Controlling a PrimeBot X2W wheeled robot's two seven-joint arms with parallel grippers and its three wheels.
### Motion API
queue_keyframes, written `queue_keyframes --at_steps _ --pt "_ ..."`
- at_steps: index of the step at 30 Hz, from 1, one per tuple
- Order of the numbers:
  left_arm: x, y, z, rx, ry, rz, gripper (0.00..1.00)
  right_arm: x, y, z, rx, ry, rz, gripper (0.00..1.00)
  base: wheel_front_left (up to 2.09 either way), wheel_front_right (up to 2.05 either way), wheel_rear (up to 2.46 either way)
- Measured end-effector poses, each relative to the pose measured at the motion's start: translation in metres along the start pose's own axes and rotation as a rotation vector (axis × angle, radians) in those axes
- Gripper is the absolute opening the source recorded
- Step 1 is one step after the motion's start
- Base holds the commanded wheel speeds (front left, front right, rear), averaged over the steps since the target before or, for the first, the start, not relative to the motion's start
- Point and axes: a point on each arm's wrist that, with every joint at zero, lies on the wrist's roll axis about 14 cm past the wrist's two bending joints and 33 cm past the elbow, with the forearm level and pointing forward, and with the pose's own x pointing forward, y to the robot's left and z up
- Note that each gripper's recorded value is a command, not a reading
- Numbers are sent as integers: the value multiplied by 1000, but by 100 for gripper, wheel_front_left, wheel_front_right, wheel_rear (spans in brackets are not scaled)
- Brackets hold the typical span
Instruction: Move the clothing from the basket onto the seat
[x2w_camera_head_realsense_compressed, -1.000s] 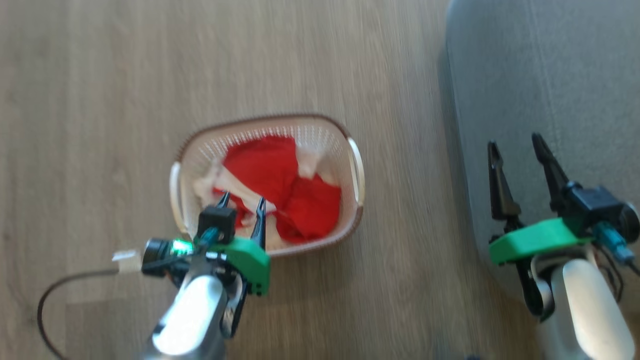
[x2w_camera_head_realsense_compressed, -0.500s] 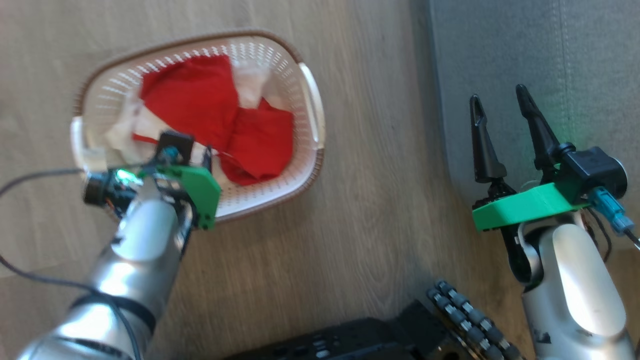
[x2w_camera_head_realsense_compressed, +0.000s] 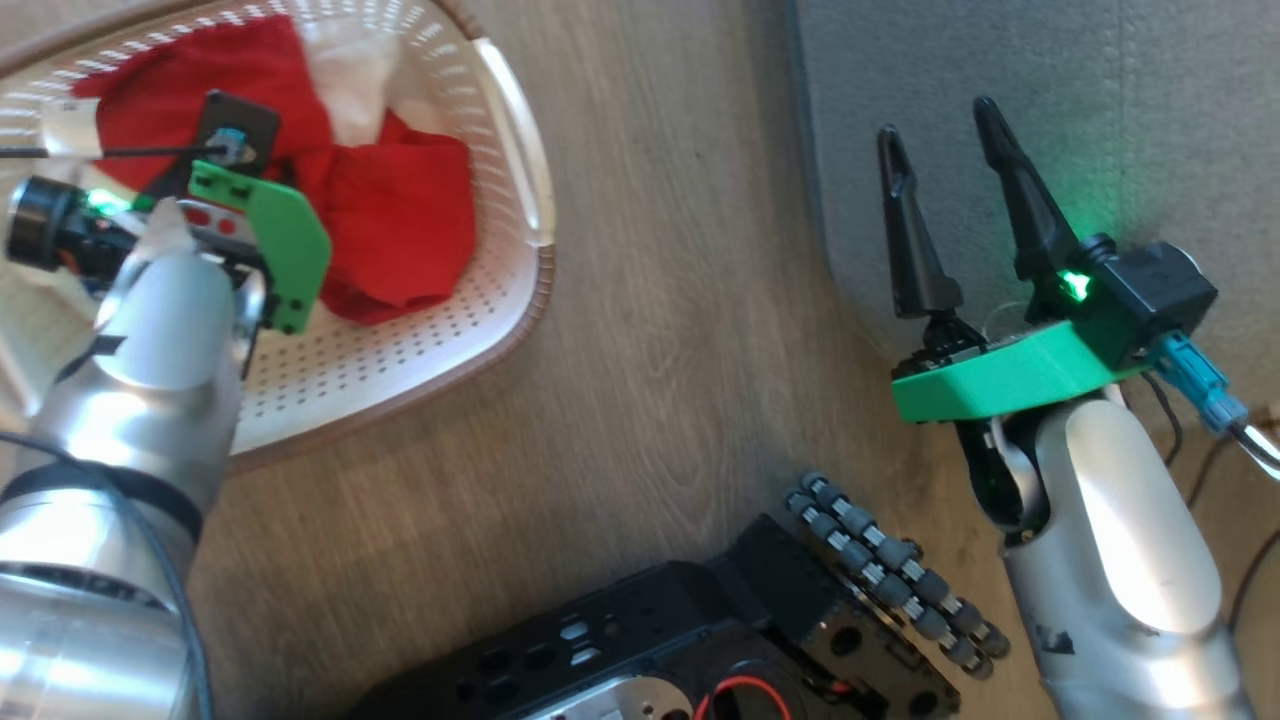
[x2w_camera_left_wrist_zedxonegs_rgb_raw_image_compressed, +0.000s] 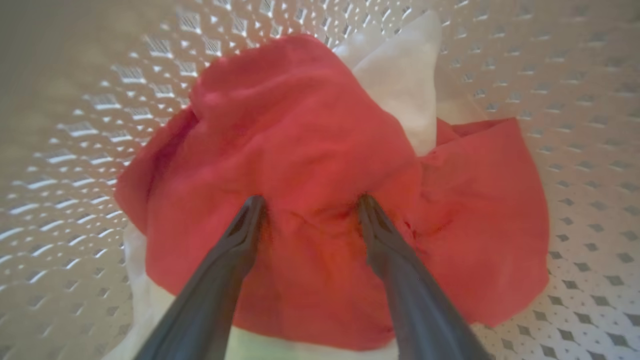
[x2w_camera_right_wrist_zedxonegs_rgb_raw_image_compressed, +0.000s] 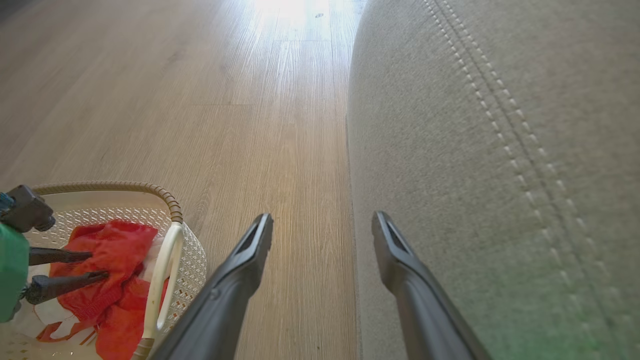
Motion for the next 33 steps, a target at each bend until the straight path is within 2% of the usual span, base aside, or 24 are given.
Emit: queue_keyframes --at_steps 10,11,12,23,33 --pt "30 1 -24 60 102 8 100 -3 -5 -6 13 19 -15 100 0 0 0" --pt "31 0 -24 63 109 10 34 -3 -5 -7 13 21 -17 100 0 0 0" --pt "32 -1 -26 63 117 9 0 -3 -6 -7 13 22 -18 100 0 0 0" --pt "25 5 -22 49 118 22 0 2 -1 1 26 -2 -5 100 0 0 0" --pt "-24 3 -5 -4 46 49 0 -4 6 36 24 -84 16 100 0 0 0"
